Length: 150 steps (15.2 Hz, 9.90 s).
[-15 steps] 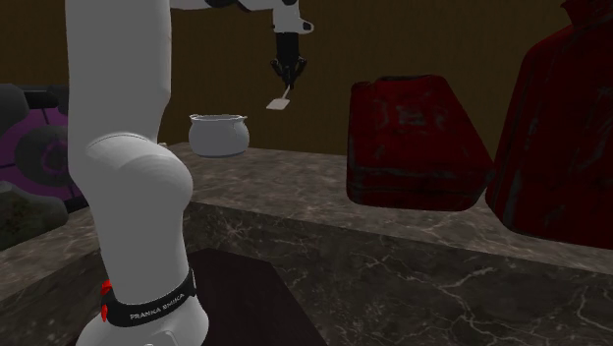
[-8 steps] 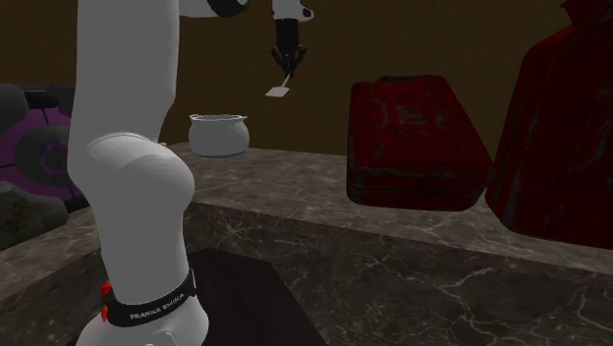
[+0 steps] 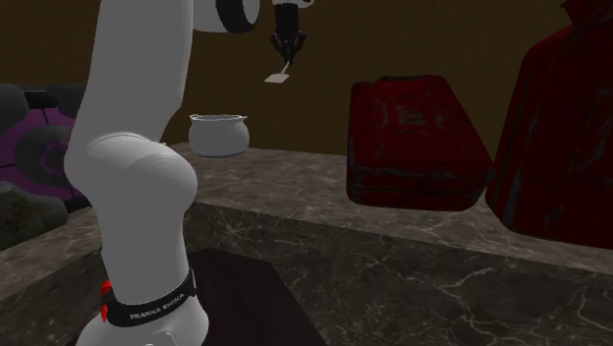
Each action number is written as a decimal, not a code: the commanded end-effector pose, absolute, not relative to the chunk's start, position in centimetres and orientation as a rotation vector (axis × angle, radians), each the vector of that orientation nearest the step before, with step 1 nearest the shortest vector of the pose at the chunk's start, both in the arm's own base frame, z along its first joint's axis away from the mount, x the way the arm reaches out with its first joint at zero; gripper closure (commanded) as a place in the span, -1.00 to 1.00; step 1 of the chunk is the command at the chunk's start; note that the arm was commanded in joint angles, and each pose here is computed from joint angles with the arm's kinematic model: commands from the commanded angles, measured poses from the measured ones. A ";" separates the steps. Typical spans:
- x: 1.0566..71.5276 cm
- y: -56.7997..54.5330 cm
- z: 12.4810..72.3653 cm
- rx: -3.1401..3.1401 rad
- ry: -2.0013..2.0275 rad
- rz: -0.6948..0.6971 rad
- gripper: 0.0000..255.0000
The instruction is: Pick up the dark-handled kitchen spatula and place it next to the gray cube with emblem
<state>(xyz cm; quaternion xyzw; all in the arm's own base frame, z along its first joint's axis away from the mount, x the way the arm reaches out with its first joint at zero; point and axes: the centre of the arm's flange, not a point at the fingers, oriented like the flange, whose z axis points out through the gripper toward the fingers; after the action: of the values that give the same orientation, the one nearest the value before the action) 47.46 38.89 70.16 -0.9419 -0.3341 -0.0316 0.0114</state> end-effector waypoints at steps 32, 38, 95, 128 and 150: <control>7.9 23.8 70.6 -2.938 -1.042 -0.097 1.00; 0.5 21.0 70.6 -2.938 -1.042 -0.097 1.00; -27.9 10.2 52.7 -2.938 -1.042 -0.097 1.00; -27.9 10.2 35.3 -2.938 -1.042 -0.097 1.00; -28.2 10.0 40.0 -2.938 -1.042 -0.097 -1.00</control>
<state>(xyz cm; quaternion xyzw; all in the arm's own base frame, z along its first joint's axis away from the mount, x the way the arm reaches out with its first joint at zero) -28.18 10.01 39.97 -0.9420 -0.3340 -0.0312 0.0113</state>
